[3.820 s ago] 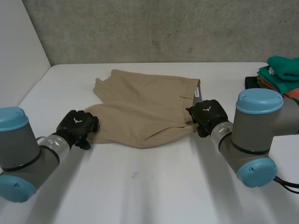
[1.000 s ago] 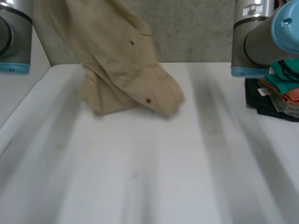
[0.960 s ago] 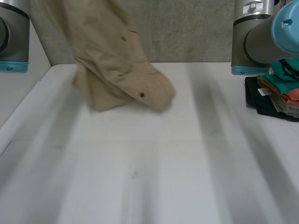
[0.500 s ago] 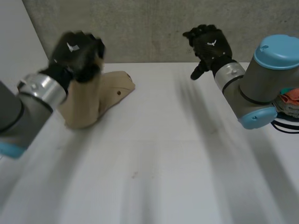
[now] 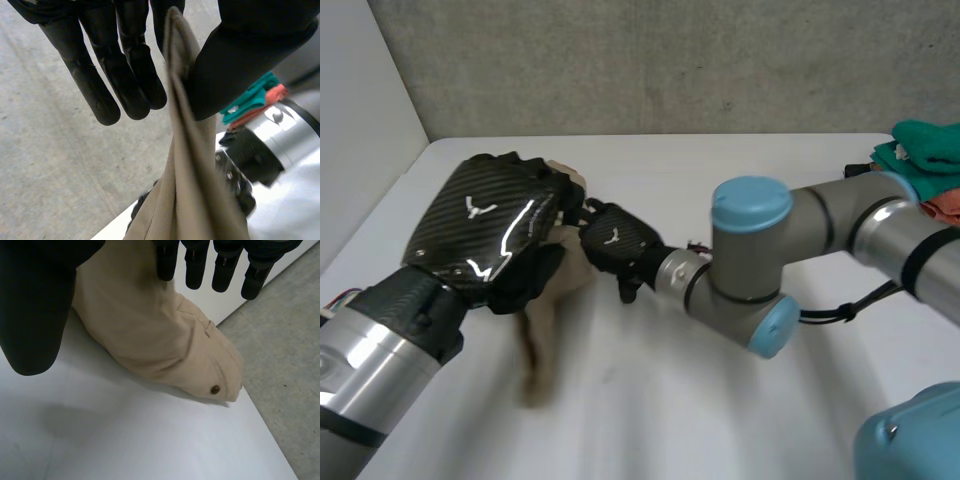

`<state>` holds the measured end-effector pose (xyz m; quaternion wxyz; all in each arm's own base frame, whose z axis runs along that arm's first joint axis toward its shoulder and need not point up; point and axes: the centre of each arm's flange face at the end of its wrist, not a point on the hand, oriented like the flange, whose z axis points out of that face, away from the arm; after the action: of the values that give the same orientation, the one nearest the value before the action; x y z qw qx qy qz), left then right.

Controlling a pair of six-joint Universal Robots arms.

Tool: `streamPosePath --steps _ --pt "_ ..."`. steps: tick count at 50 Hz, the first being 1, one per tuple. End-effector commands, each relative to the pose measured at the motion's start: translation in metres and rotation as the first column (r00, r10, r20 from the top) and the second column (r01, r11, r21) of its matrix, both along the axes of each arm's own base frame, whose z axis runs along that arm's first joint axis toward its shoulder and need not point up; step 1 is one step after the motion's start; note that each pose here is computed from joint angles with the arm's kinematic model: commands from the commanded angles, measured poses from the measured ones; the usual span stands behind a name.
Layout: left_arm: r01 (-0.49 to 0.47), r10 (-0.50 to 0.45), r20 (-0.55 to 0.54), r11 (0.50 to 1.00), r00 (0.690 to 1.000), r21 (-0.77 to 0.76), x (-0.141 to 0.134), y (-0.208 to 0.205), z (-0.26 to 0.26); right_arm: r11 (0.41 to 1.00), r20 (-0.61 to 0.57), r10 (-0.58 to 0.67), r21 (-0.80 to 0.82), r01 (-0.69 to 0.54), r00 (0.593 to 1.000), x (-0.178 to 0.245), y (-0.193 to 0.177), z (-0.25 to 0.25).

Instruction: Fold the laundry.

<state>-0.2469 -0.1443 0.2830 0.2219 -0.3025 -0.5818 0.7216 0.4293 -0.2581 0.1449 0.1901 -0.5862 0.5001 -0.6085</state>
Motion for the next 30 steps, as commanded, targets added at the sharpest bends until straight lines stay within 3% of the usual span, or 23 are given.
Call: streamPosePath --steps 1,9,12,13,16,17,20,24,28,30 --pt "-0.052 0.054 -0.06 0.998 0.997 0.036 0.015 -0.002 0.004 1.0 0.038 0.002 0.023 -0.003 0.999 0.018 0.017 -0.01" --pt "-0.097 0.101 -0.128 0.994 0.987 0.042 0.026 -0.009 0.013 1.0 0.089 -0.018 -0.017 0.02 0.996 0.029 0.016 -0.009" --pt "-0.124 0.129 -0.141 0.991 0.982 0.043 0.029 -0.02 0.014 0.985 0.177 -0.134 -0.088 0.151 0.975 0.027 -0.007 0.013" --pt "-0.146 0.151 -0.143 0.988 0.978 0.042 0.032 -0.027 0.015 0.96 0.241 -0.221 -0.115 0.254 0.945 0.021 -0.025 0.03" --pt "-0.172 0.176 -0.146 0.984 0.974 0.041 0.035 -0.037 0.015 0.908 0.338 -0.34 -0.125 0.4 0.878 0.006 -0.049 0.058" --pt "-0.189 0.193 -0.148 0.981 0.97 0.038 0.037 -0.045 0.015 0.876 0.392 -0.395 -0.111 0.469 0.831 -0.006 -0.062 0.076" --pt "-0.206 0.21 -0.146 0.978 0.967 0.043 0.038 -0.056 0.012 0.849 0.427 -0.445 -0.08 0.522 0.788 -0.025 -0.073 0.098" --pt "-0.227 0.231 -0.147 0.973 0.962 0.044 0.037 -0.076 0.009 0.816 0.392 -0.514 -0.049 0.575 0.763 -0.056 -0.072 0.118" --pt "-0.243 0.251 -0.139 0.968 0.958 0.069 0.035 -0.093 0.002 0.769 0.229 -0.605 -0.079 0.634 0.762 -0.085 -0.053 0.115" --pt "-0.247 0.258 -0.131 0.964 0.957 0.095 0.031 -0.099 -0.004 0.761 0.064 -0.637 -0.104 0.64 0.768 -0.103 -0.028 0.105"
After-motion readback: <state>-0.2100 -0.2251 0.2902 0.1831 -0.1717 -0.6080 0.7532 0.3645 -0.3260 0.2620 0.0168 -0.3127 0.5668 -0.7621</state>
